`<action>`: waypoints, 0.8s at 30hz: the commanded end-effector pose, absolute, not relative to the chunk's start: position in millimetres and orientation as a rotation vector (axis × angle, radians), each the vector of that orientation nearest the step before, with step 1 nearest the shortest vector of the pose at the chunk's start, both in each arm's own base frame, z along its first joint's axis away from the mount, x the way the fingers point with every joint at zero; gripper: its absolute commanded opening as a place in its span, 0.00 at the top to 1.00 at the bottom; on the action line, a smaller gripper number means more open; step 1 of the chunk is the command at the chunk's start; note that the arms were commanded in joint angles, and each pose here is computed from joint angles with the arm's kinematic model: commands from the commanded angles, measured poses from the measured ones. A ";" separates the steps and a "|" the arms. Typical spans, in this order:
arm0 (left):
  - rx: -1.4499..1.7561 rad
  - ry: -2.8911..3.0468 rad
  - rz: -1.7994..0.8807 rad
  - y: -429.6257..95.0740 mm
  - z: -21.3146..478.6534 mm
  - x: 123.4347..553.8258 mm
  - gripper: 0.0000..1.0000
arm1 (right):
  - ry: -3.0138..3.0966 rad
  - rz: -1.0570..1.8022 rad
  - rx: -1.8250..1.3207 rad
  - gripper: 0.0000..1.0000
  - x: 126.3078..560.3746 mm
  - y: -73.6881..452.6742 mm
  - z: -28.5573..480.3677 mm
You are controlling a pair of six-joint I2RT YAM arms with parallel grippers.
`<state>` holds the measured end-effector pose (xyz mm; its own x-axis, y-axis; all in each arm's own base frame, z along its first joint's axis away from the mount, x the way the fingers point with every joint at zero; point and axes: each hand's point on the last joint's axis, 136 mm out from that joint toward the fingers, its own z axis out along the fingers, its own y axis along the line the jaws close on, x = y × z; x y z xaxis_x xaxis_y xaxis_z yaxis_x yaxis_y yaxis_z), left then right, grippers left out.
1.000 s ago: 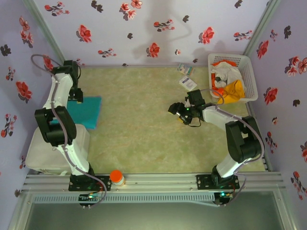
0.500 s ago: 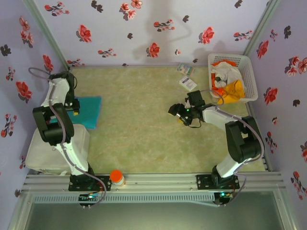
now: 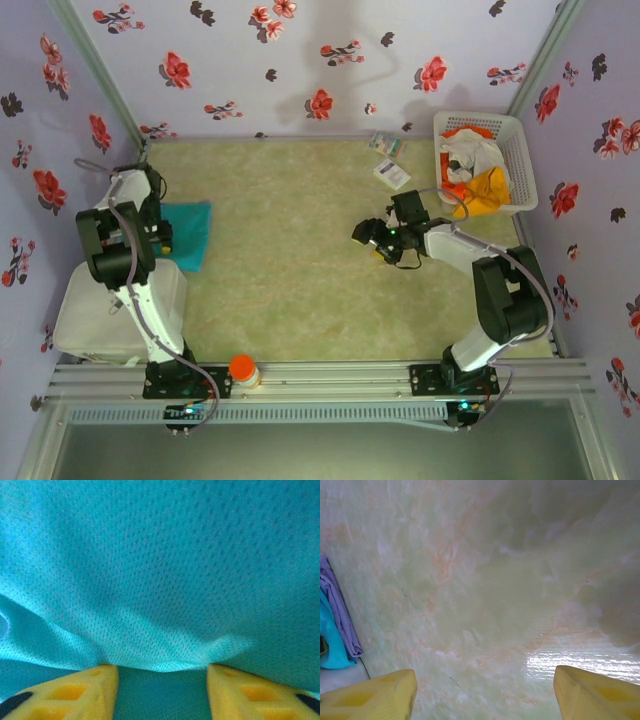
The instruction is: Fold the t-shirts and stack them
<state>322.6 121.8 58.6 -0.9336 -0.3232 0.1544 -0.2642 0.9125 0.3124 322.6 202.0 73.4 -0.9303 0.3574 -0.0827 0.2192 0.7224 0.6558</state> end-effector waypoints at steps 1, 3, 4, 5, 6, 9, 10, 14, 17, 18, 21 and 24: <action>0.546 -3.003 -0.343 113.1 99.0 334.9 0.45 | 2.719 0.944 0.429 0.27 320.6 192.8 79.9; 0.566 -3.073 -0.304 106.7 120.1 341.1 0.41 | 2.710 0.930 0.410 0.27 322.9 191.9 86.3; 0.575 -3.106 -0.293 104.4 131.4 343.7 0.41 | 2.704 0.913 0.402 0.26 324.2 189.9 89.4; 0.578 -3.132 -0.289 103.0 140.9 345.9 0.41 | 2.694 0.895 0.396 0.26 325.9 187.5 92.5; 0.571 -3.165 -0.280 99.2 151.4 348.9 0.39 | 2.686 0.873 0.384 0.25 327.6 184.9 95.8; 0.561 -3.279 -0.221 87.2 178.8 360.3 0.36 | 2.646 0.782 0.349 0.23 335.3 173.0 108.3; 0.555 -3.327 -0.179 80.9 185.4 366.4 0.35 | 2.633 0.728 0.343 0.16 337.6 166.3 112.5; 0.544 -3.518 -0.058 60.8 204.9 389.5 0.24 | 2.501 0.512 0.299 0.02 352.7 137.4 140.9; 0.516 -3.677 -0.014 48.6 214.0 409.7 0.14 | 2.398 0.309 0.293 0.01 359.7 107.9 161.6; 0.512 -3.729 0.020 44.2 217.1 414.9 0.10 | 2.363 0.228 0.298 0.01 361.2 95.6 167.6; 0.525 -3.890 0.110 38.2 220.8 429.7 0.01 | 2.282 0.034 0.268 0.01 362.6 68.3 175.2; 0.568 -4.007 0.099 41.3 215.2 436.9 0.00 | 2.204 -0.087 0.258 0.01 360.7 48.6 179.2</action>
